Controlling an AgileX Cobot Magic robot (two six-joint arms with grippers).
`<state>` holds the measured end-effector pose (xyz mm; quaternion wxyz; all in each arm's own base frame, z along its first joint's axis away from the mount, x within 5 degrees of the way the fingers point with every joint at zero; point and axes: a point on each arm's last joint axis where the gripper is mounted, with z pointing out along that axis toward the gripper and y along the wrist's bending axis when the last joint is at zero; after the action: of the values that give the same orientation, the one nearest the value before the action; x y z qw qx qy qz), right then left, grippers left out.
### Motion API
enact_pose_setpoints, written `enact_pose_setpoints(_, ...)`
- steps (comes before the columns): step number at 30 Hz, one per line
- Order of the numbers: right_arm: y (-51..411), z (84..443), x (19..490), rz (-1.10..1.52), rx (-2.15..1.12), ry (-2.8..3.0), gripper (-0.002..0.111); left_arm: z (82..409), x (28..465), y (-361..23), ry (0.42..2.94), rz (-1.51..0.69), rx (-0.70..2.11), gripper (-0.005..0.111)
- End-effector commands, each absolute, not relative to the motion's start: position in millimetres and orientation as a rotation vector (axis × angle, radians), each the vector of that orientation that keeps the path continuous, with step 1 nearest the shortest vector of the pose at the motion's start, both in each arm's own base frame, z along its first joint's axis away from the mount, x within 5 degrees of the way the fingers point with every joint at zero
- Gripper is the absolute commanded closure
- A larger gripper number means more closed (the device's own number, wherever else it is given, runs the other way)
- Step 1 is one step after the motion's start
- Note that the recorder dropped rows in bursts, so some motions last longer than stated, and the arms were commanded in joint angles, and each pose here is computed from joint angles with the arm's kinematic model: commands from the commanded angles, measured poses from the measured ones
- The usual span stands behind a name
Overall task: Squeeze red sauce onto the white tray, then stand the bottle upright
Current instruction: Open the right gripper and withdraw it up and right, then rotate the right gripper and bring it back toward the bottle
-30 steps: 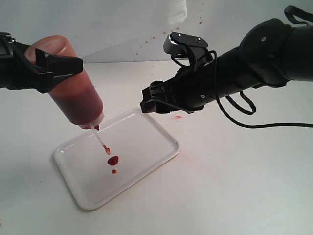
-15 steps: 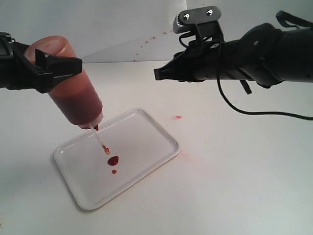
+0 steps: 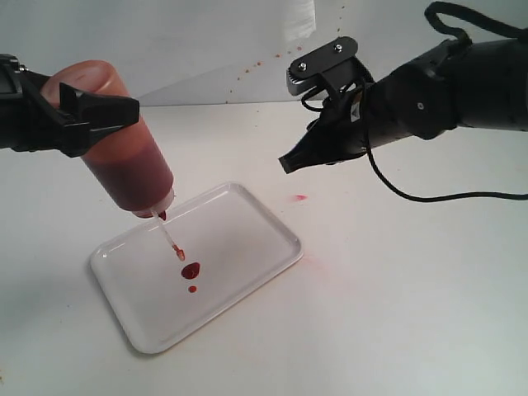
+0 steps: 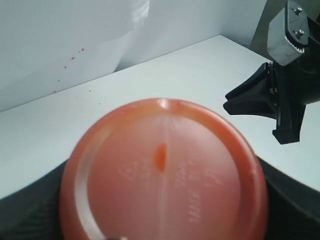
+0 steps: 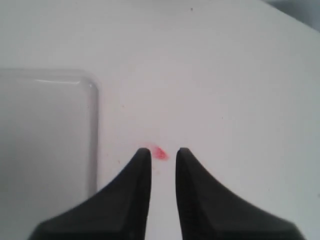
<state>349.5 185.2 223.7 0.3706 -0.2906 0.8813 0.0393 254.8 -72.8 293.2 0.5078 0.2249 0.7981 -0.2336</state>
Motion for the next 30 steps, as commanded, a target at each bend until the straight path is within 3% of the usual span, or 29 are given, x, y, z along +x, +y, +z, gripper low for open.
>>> enact_pose_setpoints(1, 195, 247, 343, 0.168, -0.742, 2.05, 0.091, 304, 253, -75, 1.883, -0.589, 0.516, 0.107)
enact_pose_setpoints(11, 196, 228, 295, 0.405, -0.649, 1.612, 0.089, 304, 253, -75, 1.884, -0.586, 0.52, 0.107)
enact_pose_setpoints(14, 190, 219, 284, 0.511, -0.557, 1.57, 0.077, 304, 253, -75, 1.884, -0.586, 0.52, 0.107)
enact_pose_setpoints(19, 183, 219, 266, 0.909, -0.225, 1.501, 0.05, 304, 253, -75, 1.884, -0.586, 0.52, 0.107)
enact_pose_setpoints(24, 187, 205, 258, 1.322, 0.119, 1.73, 0.042, 304, 253, -75, 1.884, -0.588, 0.518, 0.107)
enact_pose_setpoints(30, 197, 203, 246, 1.74, 0.381, 1.874, 0.023, 304, 253, -75, 1.877, -0.577, 0.532, 0.107)
